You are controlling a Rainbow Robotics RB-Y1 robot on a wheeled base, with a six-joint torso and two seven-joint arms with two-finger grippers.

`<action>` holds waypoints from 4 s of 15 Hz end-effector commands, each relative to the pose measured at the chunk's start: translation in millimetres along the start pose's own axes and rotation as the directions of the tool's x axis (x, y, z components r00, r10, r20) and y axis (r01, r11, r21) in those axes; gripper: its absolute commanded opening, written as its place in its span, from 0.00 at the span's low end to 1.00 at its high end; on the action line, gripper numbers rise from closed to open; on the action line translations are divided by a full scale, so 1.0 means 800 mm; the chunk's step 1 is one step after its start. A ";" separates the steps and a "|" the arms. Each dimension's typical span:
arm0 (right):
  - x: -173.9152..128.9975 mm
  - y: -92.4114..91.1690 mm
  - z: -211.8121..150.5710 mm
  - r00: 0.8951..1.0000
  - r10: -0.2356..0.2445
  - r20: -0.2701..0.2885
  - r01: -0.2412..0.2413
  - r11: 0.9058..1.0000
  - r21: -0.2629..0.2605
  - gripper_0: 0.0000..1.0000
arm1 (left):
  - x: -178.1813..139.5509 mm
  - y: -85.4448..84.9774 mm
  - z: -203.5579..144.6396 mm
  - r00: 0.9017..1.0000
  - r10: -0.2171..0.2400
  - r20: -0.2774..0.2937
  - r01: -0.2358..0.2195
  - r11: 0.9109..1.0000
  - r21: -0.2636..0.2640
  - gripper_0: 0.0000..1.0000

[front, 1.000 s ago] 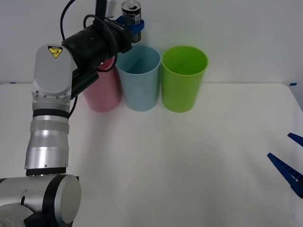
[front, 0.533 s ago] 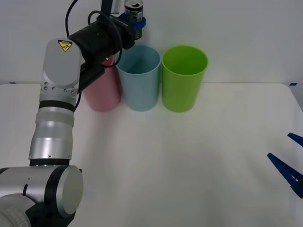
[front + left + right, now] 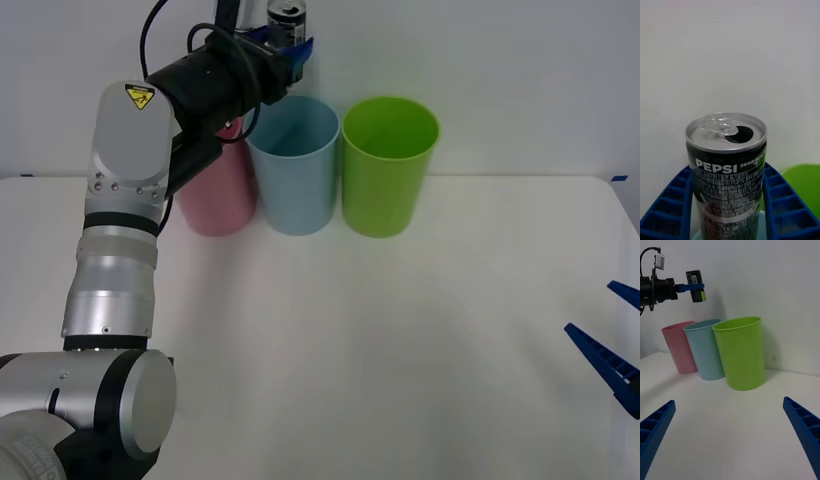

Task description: Grasp the object on the table and drop it into the matching bin: aluminum can to the light blue bin, PET bottle to the pink bin.

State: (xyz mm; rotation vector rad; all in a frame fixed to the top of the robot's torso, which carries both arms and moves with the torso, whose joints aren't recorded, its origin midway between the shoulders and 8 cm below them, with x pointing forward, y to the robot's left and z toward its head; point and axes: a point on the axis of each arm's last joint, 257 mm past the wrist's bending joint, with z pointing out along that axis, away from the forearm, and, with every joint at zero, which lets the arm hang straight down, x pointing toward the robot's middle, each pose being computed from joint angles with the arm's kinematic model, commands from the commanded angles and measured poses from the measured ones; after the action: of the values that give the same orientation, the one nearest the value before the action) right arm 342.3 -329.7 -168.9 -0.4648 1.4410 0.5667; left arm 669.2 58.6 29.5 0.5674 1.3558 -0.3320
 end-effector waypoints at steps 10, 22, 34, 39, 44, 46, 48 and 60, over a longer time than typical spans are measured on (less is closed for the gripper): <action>0.000 0.000 0.000 1.000 0.000 0.000 0.000 1.000 0.000 1.00 | 0.004 -0.006 -0.005 0.999 -0.048 0.017 0.047 0.999 0.023 1.00; 0.000 0.000 0.000 1.000 0.000 0.000 0.000 1.000 0.000 1.00 | 0.025 0.021 -0.120 0.976 -0.189 0.107 0.172 0.973 0.155 1.00; 0.000 0.000 0.000 1.000 0.000 0.000 0.000 1.000 0.000 1.00 | 0.089 0.081 -0.307 0.984 -0.174 0.047 0.163 0.969 0.188 1.00; 0.000 0.000 0.000 1.000 0.000 0.000 0.000 1.000 0.000 1.00 | 0.124 0.090 -0.381 0.987 -0.158 -0.009 0.157 0.970 0.185 1.00; 0.000 0.000 0.000 1.000 0.000 0.000 0.000 1.000 0.000 1.00 | 0.151 0.089 -0.450 0.995 -0.094 -0.036 0.099 0.979 0.177 1.00; 0.000 0.000 0.000 1.000 0.000 0.000 0.000 1.000 0.000 1.00 | 0.156 0.092 -0.484 0.996 -0.069 -0.061 0.079 0.980 0.181 1.00; 0.000 0.000 0.000 1.000 0.000 0.000 0.000 1.000 0.000 1.00 | 0.161 0.092 -0.517 0.994 -0.045 -0.097 0.064 0.979 0.193 1.00; 0.000 0.000 0.000 1.000 0.000 0.000 0.000 1.000 0.000 1.00 | 0.183 0.072 -0.660 0.968 -0.023 -0.251 0.078 0.975 0.209 1.00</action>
State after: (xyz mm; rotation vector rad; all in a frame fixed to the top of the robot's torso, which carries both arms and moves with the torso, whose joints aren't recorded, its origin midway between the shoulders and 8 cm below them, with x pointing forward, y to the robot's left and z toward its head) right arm 342.3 -329.7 -168.9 -0.4649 1.4410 0.5666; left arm 298.1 417.8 -157.8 0.7781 1.5839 -0.4611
